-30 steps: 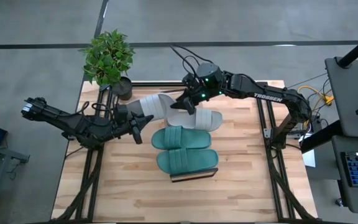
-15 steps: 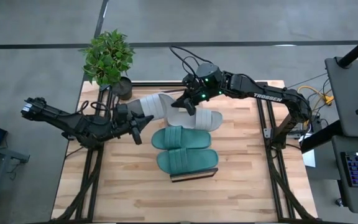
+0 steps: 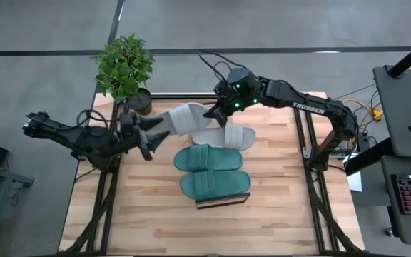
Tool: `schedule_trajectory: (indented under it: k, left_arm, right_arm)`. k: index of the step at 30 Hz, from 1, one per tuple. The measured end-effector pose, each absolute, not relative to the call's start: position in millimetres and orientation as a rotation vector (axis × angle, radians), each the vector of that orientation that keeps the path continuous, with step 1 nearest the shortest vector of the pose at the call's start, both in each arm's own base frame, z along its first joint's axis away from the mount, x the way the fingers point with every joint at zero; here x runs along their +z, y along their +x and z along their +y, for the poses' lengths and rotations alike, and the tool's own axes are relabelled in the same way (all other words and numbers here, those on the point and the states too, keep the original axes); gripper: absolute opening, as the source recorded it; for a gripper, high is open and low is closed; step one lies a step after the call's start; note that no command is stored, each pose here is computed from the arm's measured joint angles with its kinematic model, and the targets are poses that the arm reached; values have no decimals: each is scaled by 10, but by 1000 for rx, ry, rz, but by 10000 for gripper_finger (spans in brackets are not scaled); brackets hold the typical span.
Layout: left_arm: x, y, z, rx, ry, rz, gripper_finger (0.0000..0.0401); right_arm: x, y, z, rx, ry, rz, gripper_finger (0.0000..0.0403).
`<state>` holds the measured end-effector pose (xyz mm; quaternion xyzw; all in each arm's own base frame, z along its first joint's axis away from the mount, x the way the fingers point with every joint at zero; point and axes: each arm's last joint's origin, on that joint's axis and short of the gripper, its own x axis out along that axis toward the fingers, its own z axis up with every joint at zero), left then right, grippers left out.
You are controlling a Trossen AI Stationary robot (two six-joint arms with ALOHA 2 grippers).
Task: Pick and place slides into the shelf
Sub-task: Put the gray slipper on the shelf
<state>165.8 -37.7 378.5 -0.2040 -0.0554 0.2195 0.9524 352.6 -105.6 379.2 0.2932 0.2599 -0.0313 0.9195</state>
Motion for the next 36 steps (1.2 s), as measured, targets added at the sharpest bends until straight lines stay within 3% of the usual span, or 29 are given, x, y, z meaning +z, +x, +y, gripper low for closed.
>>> schedule_trajectory:
  k: [4, 14, 22, 36]
  left_arm:
    - [3863, 1500, -306, 503, -416, -163, 327]
    - [3953, 1241, -197, 585, -338, -206, 328]
    - [3869, 1246, -195, 607, -324, -189, 328]
    - [3845, 1242, -193, 615, -322, -187, 328]
  right_arm:
    - [3815, 3350, -1166, -148, 596, 583, 24]
    - [4015, 2834, -1407, -286, 621, 591, 20]
    - [3884, 2536, -1551, -381, 684, 649, 20]
    - [3445, 2374, -1508, -404, 793, 793, 20]
